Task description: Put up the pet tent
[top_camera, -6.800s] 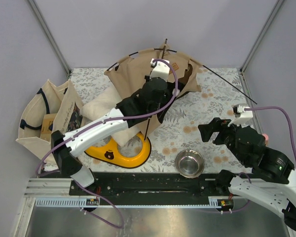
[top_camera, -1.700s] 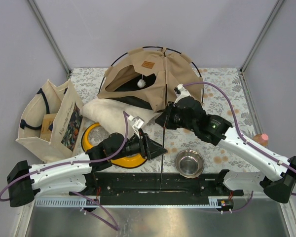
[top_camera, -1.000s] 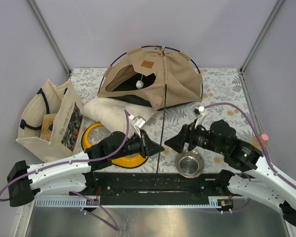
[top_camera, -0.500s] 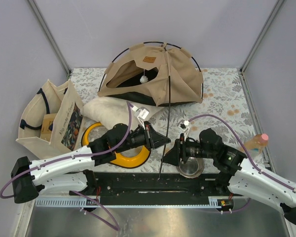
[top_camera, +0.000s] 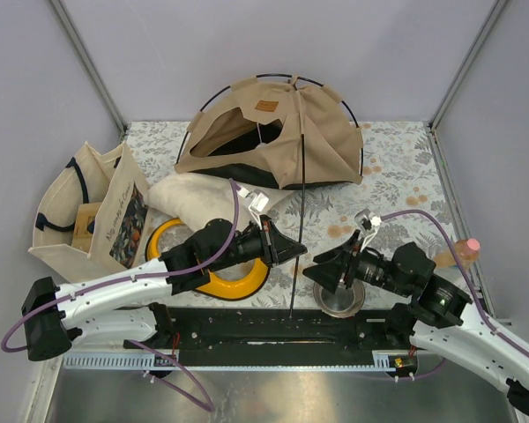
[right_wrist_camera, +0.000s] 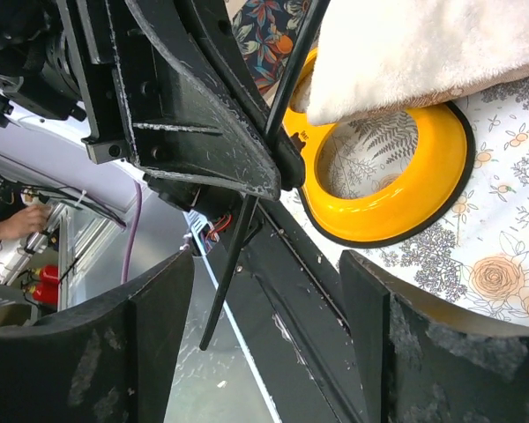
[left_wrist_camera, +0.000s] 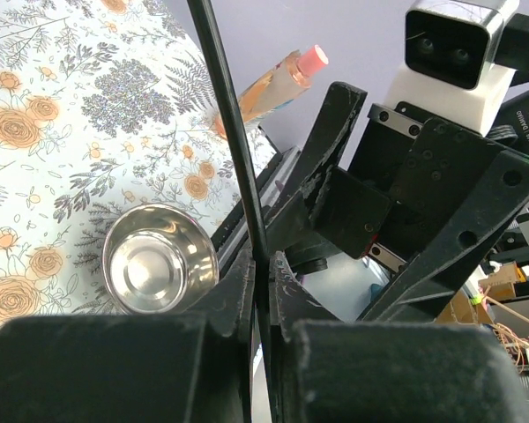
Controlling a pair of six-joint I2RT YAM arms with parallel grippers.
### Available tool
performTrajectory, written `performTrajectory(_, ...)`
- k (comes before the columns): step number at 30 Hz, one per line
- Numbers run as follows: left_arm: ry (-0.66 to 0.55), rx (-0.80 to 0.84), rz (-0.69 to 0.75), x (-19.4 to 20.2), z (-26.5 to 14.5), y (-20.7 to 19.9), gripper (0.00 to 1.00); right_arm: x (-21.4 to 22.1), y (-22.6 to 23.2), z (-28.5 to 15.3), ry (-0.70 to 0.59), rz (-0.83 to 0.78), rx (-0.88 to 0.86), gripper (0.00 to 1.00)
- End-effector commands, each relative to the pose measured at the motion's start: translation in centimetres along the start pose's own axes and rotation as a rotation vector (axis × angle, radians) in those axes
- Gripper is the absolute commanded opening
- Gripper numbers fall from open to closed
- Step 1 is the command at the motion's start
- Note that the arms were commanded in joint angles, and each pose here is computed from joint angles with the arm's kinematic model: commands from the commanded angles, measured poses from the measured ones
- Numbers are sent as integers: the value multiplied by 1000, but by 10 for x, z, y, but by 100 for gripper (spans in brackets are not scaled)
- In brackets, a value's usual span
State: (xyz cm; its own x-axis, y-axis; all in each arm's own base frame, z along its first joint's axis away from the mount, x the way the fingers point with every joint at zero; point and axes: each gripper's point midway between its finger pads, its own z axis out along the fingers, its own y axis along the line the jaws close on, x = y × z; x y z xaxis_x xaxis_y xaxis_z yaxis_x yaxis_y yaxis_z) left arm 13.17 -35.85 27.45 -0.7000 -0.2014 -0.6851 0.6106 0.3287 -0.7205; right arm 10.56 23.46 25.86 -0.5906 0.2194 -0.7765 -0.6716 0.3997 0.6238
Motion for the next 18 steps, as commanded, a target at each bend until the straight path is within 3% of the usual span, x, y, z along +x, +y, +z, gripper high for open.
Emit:
performTrajectory(1, -109, 86, 65, -35, 1, -29, 0, -5, 16, 8, 29, -20, -59, 76)
performTrajectory(7, -105, 99, 60, -34, 2, -31, 0, 4, 17, 31, 48, 37, -107, 65)
performTrajectory(14, -99, 92, 55, -32, 2, -29, 0, 2, 21, 42, 36, 86, -137, 43)
performTrajectory(18, -103, 88, 62, -33, 0, -29, 0, 3, 22, 40, 41, 100, -137, 9)
